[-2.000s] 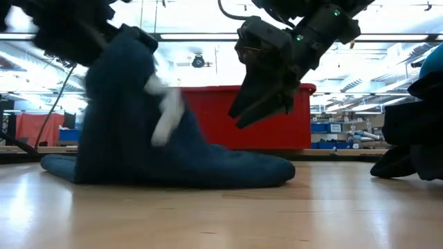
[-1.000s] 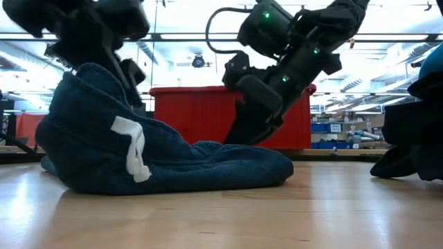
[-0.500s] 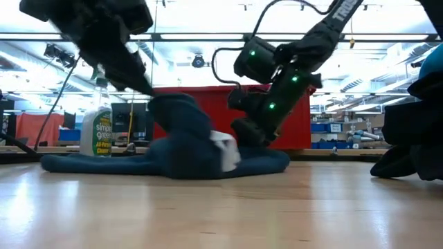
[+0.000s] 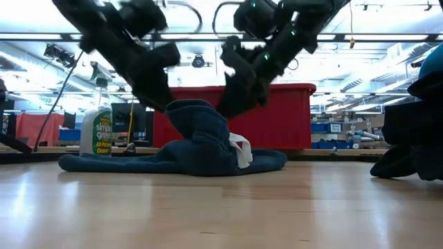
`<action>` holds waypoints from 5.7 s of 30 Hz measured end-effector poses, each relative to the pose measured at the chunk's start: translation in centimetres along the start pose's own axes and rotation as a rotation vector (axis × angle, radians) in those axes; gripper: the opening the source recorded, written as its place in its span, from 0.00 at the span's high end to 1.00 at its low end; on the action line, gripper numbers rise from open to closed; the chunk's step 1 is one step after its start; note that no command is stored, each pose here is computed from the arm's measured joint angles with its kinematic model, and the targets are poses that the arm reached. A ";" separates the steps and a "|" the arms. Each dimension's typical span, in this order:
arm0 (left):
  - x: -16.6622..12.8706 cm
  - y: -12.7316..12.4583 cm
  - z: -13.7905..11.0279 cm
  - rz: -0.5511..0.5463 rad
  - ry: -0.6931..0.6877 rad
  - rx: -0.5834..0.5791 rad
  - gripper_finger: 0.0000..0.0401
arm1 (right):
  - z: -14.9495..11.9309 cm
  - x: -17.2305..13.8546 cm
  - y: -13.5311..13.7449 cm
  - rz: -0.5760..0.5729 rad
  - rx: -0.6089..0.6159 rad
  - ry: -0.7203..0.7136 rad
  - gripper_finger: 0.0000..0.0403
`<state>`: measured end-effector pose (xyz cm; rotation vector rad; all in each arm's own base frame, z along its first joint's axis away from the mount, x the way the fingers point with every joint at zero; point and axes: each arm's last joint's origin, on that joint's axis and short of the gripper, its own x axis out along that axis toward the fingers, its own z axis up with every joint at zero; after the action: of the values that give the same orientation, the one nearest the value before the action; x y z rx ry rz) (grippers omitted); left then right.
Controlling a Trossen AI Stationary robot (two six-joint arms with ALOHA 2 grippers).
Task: Fold laundry
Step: Fold the dark blue shorts
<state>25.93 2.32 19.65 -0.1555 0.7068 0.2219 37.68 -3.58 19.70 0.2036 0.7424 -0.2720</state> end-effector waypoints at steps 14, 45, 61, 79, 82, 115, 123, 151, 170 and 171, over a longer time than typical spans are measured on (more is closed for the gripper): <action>6.1 4.3 -1.8 -0.067 0.090 0.073 0.57 | -2.7 1.6 1.6 0.085 0.173 0.127 0.53; -1.0 -3.5 -5.2 0.054 0.215 -0.088 0.57 | -1.9 0.0 4.6 0.177 -0.023 -0.043 0.57; -0.7 -4.0 -8.8 -0.106 0.354 -0.271 0.57 | -4.8 3.8 5.1 0.120 -0.107 0.130 0.57; -1.3 -6.0 -6.3 -0.039 0.173 -0.207 0.57 | -2.0 -0.5 4.7 0.137 -0.069 0.047 0.58; -0.7 -5.1 -6.3 0.031 0.176 -0.165 0.57 | -2.1 0.5 6.0 0.173 -0.086 -0.019 0.58; 0.5 -4.3 -9.8 0.044 0.212 -0.241 0.57 | -3.8 4.8 10.9 0.027 -0.190 0.153 0.57; 0.5 -4.2 -10.0 0.051 0.226 -0.237 0.57 | -4.4 4.7 10.4 -0.028 -0.107 0.221 0.73; 0.3 -4.2 -10.4 0.029 0.294 -0.222 0.57 | -6.1 -1.4 8.1 -0.271 0.324 0.496 0.85; -0.8 -4.2 -9.6 -0.049 0.236 -0.171 0.57 | -4.3 -5.9 5.9 -0.137 0.309 0.555 0.25; -0.9 -4.2 -9.5 -0.047 0.232 -0.171 0.57 | -3.9 -5.9 6.0 -0.121 0.293 0.510 0.24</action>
<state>20.43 -3.94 13.37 -0.3648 0.9136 0.2211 32.90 4.20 21.49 0.5190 1.2218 -0.4523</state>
